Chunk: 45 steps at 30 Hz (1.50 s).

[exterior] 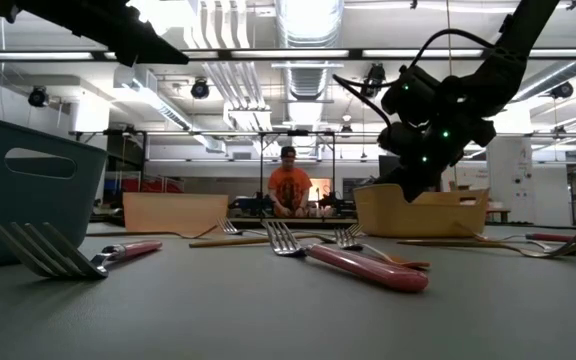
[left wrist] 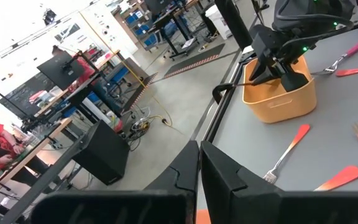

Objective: Sort silverware by color (type)
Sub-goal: Put the gold fork into the yellow bin, then put the pink fork into the blue bin

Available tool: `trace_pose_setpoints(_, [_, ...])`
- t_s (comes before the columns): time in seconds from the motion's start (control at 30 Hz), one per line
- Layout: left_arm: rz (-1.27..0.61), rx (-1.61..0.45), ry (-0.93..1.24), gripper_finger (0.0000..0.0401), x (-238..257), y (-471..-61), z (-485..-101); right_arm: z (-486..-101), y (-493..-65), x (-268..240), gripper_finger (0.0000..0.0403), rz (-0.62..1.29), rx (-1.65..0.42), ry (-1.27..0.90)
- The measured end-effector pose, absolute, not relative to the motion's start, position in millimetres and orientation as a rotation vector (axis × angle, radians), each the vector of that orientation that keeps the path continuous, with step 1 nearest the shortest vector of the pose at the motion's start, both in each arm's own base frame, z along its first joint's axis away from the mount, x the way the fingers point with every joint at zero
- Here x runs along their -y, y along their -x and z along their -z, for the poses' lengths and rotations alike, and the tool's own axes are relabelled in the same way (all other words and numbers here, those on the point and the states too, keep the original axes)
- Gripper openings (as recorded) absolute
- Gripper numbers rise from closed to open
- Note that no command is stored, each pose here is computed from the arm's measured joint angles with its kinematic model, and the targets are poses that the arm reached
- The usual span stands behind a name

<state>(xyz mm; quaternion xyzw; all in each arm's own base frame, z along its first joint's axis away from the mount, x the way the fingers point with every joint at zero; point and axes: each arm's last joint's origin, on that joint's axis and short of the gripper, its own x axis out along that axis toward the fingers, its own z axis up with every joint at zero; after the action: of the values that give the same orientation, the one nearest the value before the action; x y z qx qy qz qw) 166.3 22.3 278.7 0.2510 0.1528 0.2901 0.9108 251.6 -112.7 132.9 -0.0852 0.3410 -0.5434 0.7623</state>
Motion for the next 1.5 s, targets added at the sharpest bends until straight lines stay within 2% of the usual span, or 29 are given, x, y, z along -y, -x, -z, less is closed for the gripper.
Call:
trace_pose_setpoints(0.57, [-0.597, -0.319, -0.519, 0.0, -22.3, -166.3, -278.4, -147.2, -258.7, 114.8, 0.0059, 1.189, -0.71, 0.167])
trace_pose_setpoints(1.07, [-0.596, -0.321, -0.519, 0.0, -22.2, -166.3, -278.1, -213.5, -293.9, 123.8, 0.0058, 1.123, -0.77, 0.005])
trace_pose_setpoints(1.27, [-0.597, -0.32, -0.516, 0.0, -22.2, -166.3, -278.1, -235.2, -305.0, 109.7, 0.0058, 1.057, -0.803, 0.024])
trace_pose_setpoints(1.5, [-0.601, -0.304, -0.5, 0.0, -22.2, -166.5, -279.3, -239.1, -312.1, 78.8, 0.0058, 1.004, -0.811, 0.103])
